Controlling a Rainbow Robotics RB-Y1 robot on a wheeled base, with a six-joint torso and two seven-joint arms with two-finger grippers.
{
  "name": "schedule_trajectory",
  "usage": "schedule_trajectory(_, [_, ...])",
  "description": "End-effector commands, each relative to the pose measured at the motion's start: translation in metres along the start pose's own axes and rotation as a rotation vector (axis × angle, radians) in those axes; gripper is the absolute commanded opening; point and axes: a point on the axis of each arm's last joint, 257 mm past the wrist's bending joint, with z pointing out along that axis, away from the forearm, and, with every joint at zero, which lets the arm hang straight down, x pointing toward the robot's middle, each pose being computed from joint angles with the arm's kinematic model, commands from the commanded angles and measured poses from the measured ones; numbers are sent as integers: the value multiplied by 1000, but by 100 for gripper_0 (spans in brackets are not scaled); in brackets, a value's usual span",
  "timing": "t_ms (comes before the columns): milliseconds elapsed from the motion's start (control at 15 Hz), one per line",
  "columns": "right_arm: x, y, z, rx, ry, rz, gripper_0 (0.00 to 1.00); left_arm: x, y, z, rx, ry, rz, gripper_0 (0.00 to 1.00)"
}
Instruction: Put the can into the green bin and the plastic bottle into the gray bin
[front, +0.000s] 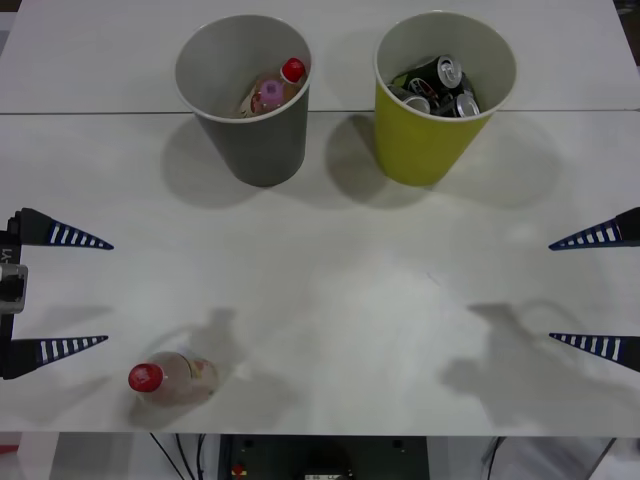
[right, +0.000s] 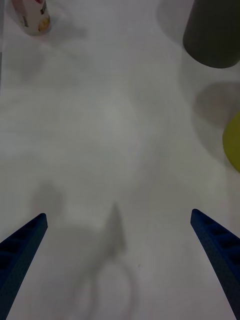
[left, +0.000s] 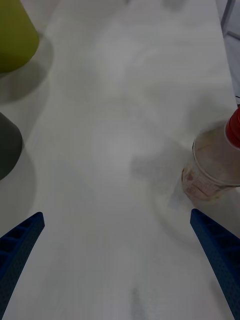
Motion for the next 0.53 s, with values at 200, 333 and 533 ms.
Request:
schedule_trajectory(200, [0, 0, 0, 0, 0, 0, 100, 11, -15, 2, 31, 15, -31, 100])
schedule_trajectory(333, [0, 0, 0, 0, 0, 0, 100, 12, -17, -1, 43, 19, -28, 100])
schedule_trajectory(533, [0, 0, 0, 0, 0, 0, 100, 12, -26, -1, 55, 4, -56, 100])
